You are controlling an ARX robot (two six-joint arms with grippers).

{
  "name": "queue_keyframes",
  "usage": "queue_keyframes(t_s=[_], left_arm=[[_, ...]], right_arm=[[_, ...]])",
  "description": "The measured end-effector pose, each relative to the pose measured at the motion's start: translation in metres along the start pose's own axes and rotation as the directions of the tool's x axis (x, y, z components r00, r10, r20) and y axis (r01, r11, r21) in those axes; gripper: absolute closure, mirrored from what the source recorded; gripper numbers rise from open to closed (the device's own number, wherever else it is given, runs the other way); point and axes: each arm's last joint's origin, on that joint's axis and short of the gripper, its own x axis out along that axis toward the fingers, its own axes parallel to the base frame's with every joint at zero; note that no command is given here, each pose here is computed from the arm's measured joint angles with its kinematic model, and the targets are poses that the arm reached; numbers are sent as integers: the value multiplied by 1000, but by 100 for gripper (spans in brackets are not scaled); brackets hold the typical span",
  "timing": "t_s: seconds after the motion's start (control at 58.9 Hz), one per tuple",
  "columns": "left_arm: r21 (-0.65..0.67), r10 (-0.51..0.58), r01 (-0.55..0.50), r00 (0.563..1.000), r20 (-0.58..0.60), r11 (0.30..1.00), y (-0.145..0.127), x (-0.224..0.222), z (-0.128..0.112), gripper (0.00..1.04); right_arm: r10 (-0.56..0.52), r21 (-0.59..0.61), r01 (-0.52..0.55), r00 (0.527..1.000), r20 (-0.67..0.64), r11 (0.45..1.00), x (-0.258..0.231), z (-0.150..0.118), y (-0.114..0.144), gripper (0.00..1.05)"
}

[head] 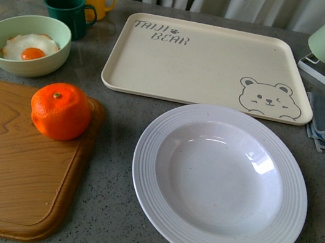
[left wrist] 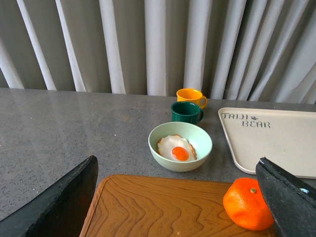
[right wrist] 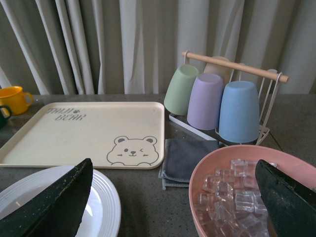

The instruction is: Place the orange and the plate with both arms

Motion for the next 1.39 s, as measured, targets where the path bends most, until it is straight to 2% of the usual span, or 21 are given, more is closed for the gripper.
queue_keyframes(t_s=[0.696, 0.73, 0.764, 0.815, 0.866, 1.392], left_arm=[[0, -5, 5, 1000, -2, 1000, 0, 0, 0, 9], [-28, -55, 53, 996, -67, 998, 0, 0, -1, 9], [-92, -137, 121, 971, -198, 988, -2, 1, -1, 9], [-163, -205, 159, 924, -322, 974, -6, 4, -2, 9], [-199, -221, 155, 902, -372, 968, -9, 10, -5, 9], [-184, -292, 235, 864, -410, 954, -59, 87, -25, 9]], right_arm=[[0, 0, 0, 1000, 0, 1000, 0, 0, 0, 9], [0, 0, 0, 1000, 0, 1000, 0, 0, 0, 9], [0, 0, 0, 1000, 0, 1000, 0, 0, 0, 9], [2, 0, -2, 1000, 0, 1000, 0, 0, 0, 9], [2, 0, -2, 1000, 0, 1000, 0, 0, 0, 9], [2, 0, -2, 1000, 0, 1000, 0, 0, 0, 9]])
